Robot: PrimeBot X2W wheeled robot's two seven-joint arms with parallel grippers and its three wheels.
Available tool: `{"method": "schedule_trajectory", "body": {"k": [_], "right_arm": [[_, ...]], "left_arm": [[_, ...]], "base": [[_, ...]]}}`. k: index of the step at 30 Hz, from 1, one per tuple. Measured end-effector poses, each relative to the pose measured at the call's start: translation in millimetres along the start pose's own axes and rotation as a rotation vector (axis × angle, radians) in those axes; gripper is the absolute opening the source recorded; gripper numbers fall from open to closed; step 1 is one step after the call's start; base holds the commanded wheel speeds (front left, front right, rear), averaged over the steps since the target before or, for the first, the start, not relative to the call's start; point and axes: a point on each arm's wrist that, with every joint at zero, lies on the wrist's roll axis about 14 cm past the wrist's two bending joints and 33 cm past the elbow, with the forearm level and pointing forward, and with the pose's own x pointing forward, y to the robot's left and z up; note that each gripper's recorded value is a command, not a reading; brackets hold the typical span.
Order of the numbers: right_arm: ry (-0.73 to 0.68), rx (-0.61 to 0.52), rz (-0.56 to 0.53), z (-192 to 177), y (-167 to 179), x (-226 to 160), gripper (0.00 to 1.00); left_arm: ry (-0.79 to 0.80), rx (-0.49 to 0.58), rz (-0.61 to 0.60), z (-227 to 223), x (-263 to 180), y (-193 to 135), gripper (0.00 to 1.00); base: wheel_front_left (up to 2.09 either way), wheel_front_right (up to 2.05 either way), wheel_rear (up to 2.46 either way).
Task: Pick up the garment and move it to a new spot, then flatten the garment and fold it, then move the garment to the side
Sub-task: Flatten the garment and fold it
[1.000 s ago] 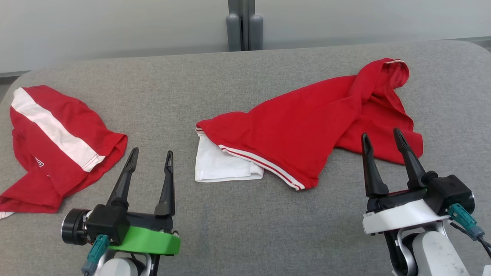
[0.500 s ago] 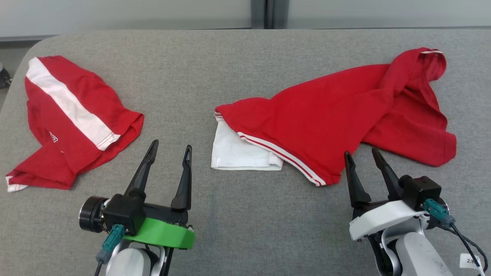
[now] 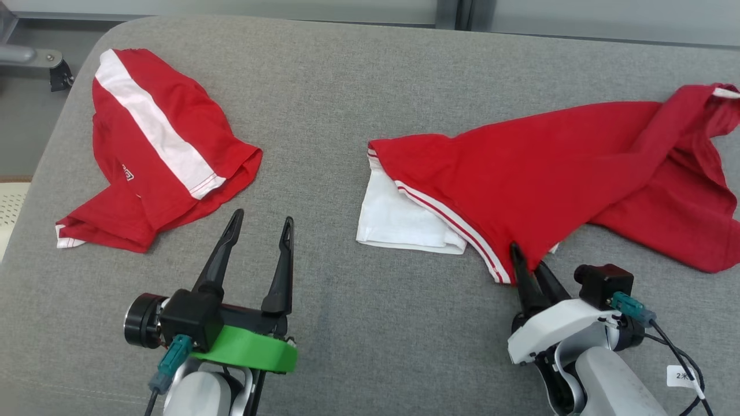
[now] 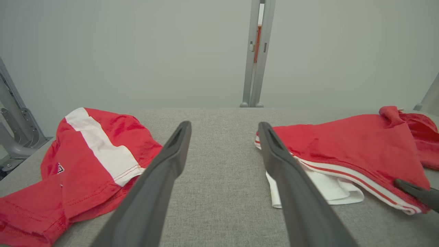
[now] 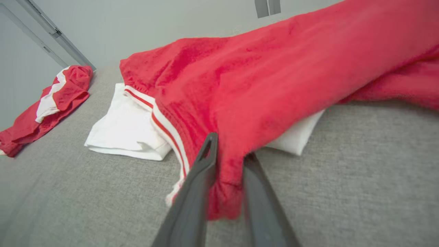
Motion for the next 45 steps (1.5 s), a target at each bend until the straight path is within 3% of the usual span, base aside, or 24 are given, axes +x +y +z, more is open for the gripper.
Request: {"method": "schedule_trajectory", "body": {"k": [4, 16, 22, 24, 28, 34, 41, 42, 43, 45], "right_arm": [[-0.054, -0.03, 0.026, 18.9, 8.1, 1.8, 0.0], [-0.381, -0.188, 0.133, 123.8, 51.2, -25.4, 0.0], [-0.468, -0.279, 0.196, 153.2, 76.7, -23.4, 0.0], [-0.485, -0.29, 0.201, 164.6, 78.9, -12.2, 0.0], [-0.449, -0.428, 0.211, 180.5, 73.3, 25.3, 0.0], [-0.38, -0.498, 0.161, 206.1, 42.5, 87.8, 0.0], [-0.248, -0.564, 0.127, 196.1, 16.9, 152.7, 0.0], [-0.231, -0.563, 0.129, 191.5, 17.5, 161.4, 0.29], [-0.221, -0.564, 0.134, 188.3, 19.4, 169.2, 1.0], [-0.191, -0.575, 0.133, 181.9, 20.2, 183.2, 1.0]], "left_arm": [[-0.007, 0.0, 0.002, 2.8, -1.9, -0.7, 1.0], [-0.056, -0.019, -0.06, 19.0, -3.8, -24.2, 1.0], [-0.064, -0.03, -0.053, 22.7, -10.8, -24.5, 1.0], [-0.066, -0.033, -0.05, 23.2, -11.3, -23.9, 1.0], [-0.06, -0.043, -0.075, 21.5, -6.1, -30.1, 1.0], [-0.038, -0.074, -0.041, 14.8, -3.9, -20.8, 1.0], [0.001, -0.092, 0.054, 4.8, -11.4, 2.5, 1.0], [0.008, -0.09, 0.07, 3.1, -13.3, 6.1, 1.0], [0.012, -0.088, 0.089, 2.4, -15.0, 10.9, 1.0], [0.018, -0.083, 0.122, 1.3, -18.3, 19.3, 1.0]], "base": [[0.0, 0.0, 0.0], [0.0, 0.0, 0.0], [0.0, 0.0, 0.0], [0.0, 0.0, 0.0], [0.0, 0.0, 0.0], [0.0, 0.0, 0.0], [0.0, 0.0, 0.0], [0.0, 0.0, 0.0], [0.0, 0.0, 0.0], [0.0, 0.0, 0.0]]}}
